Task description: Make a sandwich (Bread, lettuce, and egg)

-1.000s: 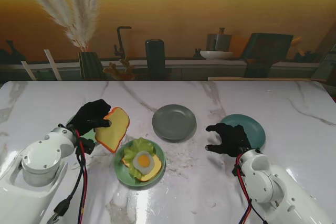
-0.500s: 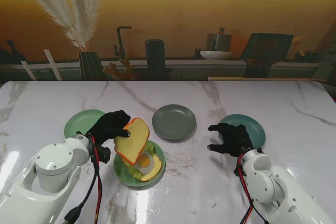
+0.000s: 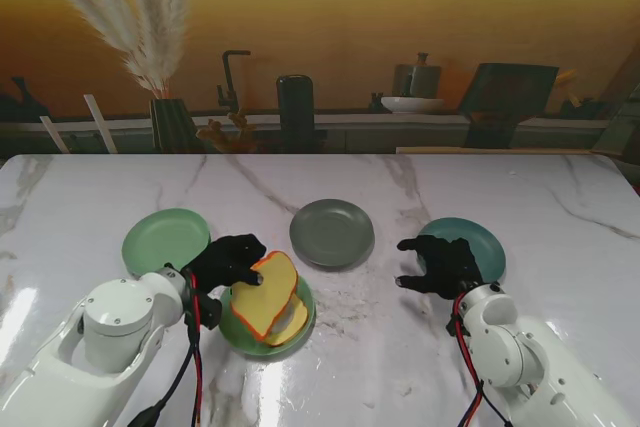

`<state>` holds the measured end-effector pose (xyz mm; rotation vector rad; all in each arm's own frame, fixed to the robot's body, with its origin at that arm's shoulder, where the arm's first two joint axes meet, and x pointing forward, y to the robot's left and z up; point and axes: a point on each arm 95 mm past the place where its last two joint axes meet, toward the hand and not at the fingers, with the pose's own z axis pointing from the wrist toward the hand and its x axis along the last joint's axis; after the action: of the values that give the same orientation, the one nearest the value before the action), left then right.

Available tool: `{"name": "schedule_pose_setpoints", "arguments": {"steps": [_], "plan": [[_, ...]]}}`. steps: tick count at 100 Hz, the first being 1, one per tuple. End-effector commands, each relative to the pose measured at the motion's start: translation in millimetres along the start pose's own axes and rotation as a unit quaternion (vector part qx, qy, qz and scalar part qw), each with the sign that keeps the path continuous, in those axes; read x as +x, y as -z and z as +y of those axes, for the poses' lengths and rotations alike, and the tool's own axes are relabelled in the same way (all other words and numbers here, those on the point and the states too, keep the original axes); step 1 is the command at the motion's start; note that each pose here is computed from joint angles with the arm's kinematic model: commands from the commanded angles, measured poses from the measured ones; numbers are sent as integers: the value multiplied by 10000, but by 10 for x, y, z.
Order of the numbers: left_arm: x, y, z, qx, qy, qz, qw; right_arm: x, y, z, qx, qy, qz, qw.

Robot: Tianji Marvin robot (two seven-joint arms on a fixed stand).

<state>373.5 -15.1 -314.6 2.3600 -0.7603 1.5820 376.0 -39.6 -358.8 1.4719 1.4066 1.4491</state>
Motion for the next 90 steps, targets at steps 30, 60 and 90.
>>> {"name": "schedule_pose_setpoints", "arguments": {"steps": [30, 60, 90], "plan": [[-163, -38, -41, -30, -591, -234, 9980, 76, -2, -41, 44, -104, 41, 9999], [-206, -25, -89, 0, -1258, -122, 9920, 77, -5, -43, 25, -104, 72, 9999], [-219, -34, -124, 174, -1583, -45, 9872, 75, -3, -45, 11, -101, 90, 9999]]}}
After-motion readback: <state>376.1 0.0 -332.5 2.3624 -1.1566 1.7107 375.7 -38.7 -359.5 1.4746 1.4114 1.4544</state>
